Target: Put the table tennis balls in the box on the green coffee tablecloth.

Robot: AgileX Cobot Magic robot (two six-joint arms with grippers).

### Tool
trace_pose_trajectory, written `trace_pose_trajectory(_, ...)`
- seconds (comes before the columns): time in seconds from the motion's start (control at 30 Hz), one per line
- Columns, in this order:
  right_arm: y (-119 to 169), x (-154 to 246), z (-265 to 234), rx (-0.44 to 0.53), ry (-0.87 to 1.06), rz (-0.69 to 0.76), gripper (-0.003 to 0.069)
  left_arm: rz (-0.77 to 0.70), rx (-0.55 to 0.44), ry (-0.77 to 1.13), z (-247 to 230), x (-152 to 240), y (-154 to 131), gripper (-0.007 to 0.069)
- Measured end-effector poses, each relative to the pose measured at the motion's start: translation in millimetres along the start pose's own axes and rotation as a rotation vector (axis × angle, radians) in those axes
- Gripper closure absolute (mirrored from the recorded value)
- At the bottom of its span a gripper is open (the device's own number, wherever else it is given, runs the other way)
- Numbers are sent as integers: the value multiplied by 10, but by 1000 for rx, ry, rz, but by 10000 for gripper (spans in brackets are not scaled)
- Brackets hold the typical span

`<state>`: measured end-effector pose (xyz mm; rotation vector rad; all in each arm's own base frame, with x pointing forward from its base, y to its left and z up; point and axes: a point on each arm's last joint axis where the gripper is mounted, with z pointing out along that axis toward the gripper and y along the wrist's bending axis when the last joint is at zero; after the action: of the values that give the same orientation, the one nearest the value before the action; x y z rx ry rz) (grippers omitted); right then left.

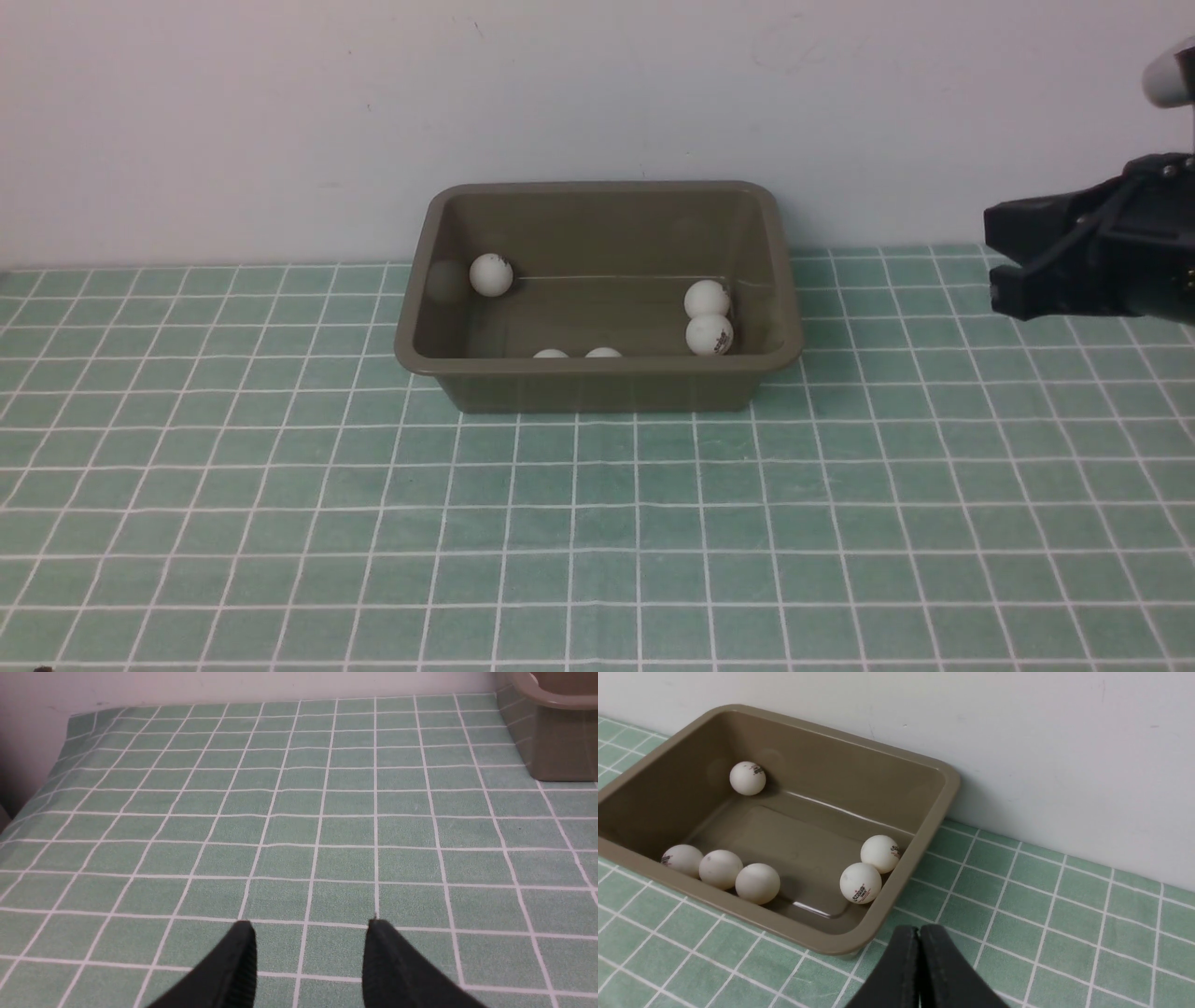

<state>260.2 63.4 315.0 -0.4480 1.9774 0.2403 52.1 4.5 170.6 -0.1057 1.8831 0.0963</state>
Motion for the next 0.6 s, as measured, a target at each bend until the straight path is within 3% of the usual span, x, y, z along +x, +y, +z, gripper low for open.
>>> trace_pose_trajectory(0.6, 12, 8, 0, -14, 9, 0, 675, 0, -1, 0, 0, 0, 1, 337)
